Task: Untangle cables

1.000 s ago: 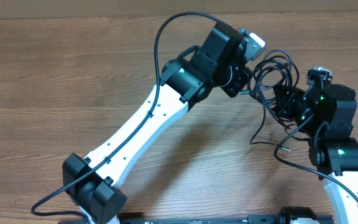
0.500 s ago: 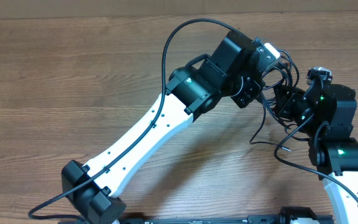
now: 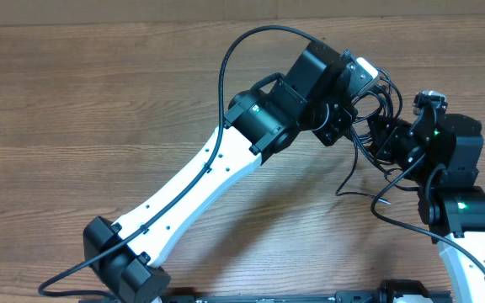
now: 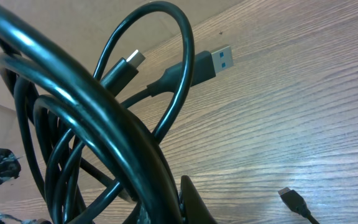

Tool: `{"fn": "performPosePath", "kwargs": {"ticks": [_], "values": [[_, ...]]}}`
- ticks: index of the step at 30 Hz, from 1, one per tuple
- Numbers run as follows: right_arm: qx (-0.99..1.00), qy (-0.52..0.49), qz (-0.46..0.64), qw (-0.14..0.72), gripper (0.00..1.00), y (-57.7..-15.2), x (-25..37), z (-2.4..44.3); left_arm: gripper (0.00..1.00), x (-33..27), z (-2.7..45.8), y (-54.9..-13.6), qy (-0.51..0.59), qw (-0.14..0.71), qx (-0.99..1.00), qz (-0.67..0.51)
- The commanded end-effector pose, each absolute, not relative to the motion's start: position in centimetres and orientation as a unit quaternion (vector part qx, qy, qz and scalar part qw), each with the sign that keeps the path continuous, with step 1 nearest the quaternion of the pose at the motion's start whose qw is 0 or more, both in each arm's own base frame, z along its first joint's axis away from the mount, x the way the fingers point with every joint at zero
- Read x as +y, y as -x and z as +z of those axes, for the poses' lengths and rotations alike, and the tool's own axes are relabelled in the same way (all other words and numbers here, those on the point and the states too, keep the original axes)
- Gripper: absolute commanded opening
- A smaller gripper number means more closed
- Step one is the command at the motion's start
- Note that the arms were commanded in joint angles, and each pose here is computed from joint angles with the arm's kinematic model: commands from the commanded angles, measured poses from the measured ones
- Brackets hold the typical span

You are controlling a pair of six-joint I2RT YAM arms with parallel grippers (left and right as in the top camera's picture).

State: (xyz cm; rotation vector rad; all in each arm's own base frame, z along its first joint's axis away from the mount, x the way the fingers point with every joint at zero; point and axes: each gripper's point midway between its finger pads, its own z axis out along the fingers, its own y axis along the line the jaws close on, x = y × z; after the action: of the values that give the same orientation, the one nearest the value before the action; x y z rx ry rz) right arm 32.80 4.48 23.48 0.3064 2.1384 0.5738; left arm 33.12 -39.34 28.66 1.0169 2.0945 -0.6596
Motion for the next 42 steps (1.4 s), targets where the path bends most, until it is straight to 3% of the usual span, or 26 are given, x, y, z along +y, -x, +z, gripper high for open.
{"fn": "performPosePath", "kwargs": {"ticks": [1, 7, 12, 38, 40, 42], "values": [[0.857, -0.119, 0.242, 0.440, 0.04, -32.8, 4.8, 23.8, 0.32, -39.9, 29.8, -32.6, -0.395, 0.357, 0.802, -0.270], [0.855, -0.106, 0.262, 0.434, 0.04, -32.6, 5.6, 24.0, 0.40, -40.0, 29.1, -32.8, -0.395, 0.351, 0.806, -0.266], [0.855, -0.106, 0.262, 0.435, 0.04, -32.6, 5.6, 24.1, 0.36, -40.0, 28.0, -33.1, -0.393, 0.342, 0.814, -0.258], [0.843, -0.075, 0.303, 0.439, 0.04, -32.3, 7.1, 25.3, 0.36, -39.9, 26.1, -33.6, -0.391, 0.327, 0.826, -0.240], [0.842, -0.072, 0.306, 0.439, 0.04, -32.3, 7.2, 25.4, 0.35, -39.9, 26.1, -33.6, -0.391, 0.326, 0.826, -0.240], [0.842, -0.072, 0.306, 0.439, 0.04, -32.3, 7.2, 25.4, 0.26, -39.9, 26.1, -33.6, -0.391, 0.327, 0.826, -0.240]]}}
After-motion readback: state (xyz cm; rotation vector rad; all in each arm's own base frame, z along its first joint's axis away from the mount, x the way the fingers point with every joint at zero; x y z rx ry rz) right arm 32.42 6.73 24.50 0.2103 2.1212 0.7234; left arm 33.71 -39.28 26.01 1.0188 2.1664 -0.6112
